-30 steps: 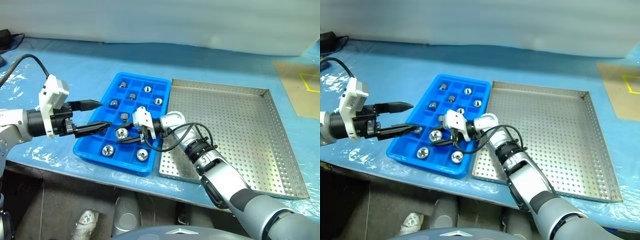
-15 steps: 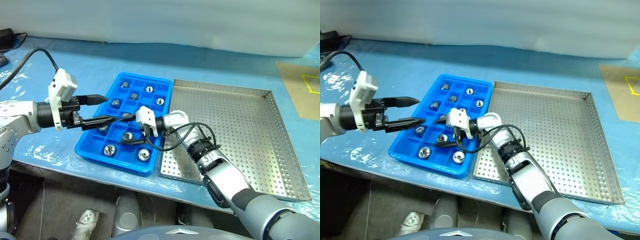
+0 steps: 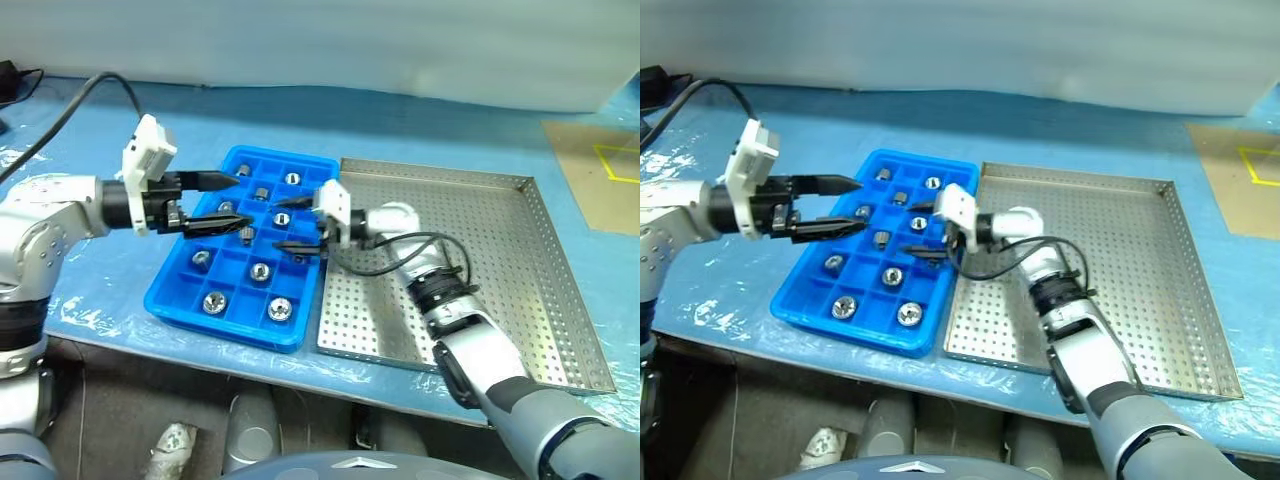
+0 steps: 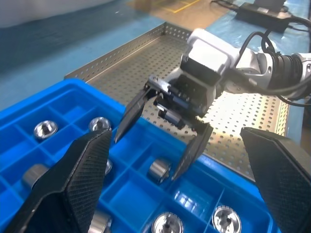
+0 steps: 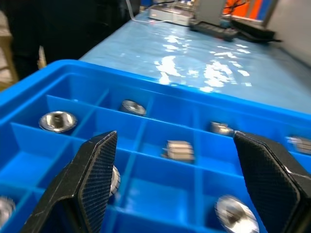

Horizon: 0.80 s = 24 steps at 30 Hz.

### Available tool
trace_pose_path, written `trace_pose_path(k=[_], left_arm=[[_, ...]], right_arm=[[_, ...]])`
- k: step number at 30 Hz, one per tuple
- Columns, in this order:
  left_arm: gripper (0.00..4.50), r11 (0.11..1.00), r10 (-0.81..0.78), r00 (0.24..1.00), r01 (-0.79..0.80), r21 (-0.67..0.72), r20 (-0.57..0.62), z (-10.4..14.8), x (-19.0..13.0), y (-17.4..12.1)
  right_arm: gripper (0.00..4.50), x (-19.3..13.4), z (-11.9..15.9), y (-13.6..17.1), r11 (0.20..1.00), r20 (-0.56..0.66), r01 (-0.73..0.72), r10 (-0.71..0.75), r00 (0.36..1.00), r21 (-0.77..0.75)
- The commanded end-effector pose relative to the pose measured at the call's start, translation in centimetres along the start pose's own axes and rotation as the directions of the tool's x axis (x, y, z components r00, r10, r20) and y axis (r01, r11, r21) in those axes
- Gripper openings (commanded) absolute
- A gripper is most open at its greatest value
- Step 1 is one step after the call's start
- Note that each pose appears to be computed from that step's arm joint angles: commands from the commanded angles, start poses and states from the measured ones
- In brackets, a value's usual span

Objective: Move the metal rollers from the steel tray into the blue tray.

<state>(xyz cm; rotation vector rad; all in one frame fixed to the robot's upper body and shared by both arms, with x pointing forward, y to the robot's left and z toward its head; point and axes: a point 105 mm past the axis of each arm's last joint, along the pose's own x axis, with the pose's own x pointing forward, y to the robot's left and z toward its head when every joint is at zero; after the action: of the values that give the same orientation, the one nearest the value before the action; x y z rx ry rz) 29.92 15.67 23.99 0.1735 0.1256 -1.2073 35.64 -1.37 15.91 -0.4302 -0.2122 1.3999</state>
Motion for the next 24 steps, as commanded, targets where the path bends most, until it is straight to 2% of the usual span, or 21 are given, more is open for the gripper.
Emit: trace_pose_path(k=[1, 5, 13, 17, 24], left_arm=[[4.50, 0.998, -0.050, 0.999, 0.050, 0.034, 0.005, 0.2, 1.1, 0.2], [4.50, 0.994, -0.104, 0.995, 0.104, 0.012, 0.004, -1.0, 2.8, 0.5], [4.50, 0.991, -0.125, 0.992, 0.125, -0.043, -0.001, -3.4, 3.9, 1.9], [4.50, 0.993, -0.115, 0.992, 0.113, -0.040, -0.051, -6.1, 4.5, 2.4], [4.50, 0.997, -0.079, 0.996, 0.079, -0.007, -0.043, -7.3, 5.6, 2.8]], right_arm=[[3.93, -3.1, 1.3, -1.1, 0.998, 0.000, 0.054, -0.054, 0.999, -0.037], [3.93, -8.3, 0.4, -2.2, 0.984, -0.103, 0.170, -0.174, 0.979, -0.048], [3.93, -14.4, -0.9, -1.7, 0.946, -0.211, 0.325, -0.321, 0.923, -0.020], [3.93, -15.3, -1.0, -0.8, 0.931, -0.224, 0.365, -0.357, 0.907, -0.005], [3.93, -14.2, -0.4, -1.0, 0.923, -0.203, 0.384, -0.379, 0.903, -0.013]])
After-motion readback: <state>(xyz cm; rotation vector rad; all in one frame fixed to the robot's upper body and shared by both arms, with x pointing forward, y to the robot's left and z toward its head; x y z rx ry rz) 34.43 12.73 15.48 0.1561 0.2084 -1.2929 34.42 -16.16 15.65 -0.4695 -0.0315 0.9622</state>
